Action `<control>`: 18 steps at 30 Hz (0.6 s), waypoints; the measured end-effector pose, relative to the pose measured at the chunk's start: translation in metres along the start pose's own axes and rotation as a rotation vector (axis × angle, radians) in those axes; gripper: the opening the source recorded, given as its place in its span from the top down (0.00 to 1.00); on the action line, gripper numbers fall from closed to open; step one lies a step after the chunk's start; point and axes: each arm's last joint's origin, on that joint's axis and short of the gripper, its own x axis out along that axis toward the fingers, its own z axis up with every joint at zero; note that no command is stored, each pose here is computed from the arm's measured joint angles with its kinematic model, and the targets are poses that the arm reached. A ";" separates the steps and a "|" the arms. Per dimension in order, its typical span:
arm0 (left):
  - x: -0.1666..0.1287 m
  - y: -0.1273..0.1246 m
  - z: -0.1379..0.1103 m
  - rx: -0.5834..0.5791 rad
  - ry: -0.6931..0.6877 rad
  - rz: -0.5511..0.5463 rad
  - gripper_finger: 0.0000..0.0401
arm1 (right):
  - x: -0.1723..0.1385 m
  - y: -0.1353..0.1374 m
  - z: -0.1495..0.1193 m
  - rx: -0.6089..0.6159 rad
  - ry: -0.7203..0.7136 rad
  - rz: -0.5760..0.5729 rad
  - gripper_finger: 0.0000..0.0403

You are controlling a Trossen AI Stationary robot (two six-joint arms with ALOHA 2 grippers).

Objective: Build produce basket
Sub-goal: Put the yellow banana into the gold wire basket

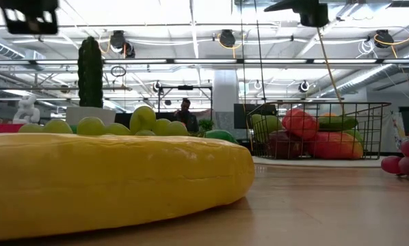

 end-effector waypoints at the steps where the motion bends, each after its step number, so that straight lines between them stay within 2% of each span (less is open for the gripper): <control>1: 0.001 -0.006 -0.007 0.017 -0.005 -0.013 0.63 | 0.002 0.001 -0.003 -0.007 0.012 0.000 0.38; 5: 0.008 -0.029 -0.030 0.100 -0.038 -0.097 0.63 | 0.003 0.002 -0.009 -0.028 0.042 -0.010 0.38; 10: 0.029 -0.049 -0.055 0.159 -0.018 -0.123 0.63 | 0.000 0.001 -0.012 -0.066 0.079 -0.014 0.38; 12: 0.041 -0.057 -0.067 0.205 0.020 -0.099 0.63 | -0.001 0.002 -0.012 -0.068 0.107 0.014 0.38; 15: 0.056 -0.081 -0.071 0.266 0.034 -0.103 0.63 | -0.003 0.003 -0.015 -0.082 0.164 0.050 0.38; 18: 0.078 -0.093 -0.074 0.297 0.050 -0.003 0.63 | -0.005 0.005 -0.020 -0.094 0.210 0.073 0.38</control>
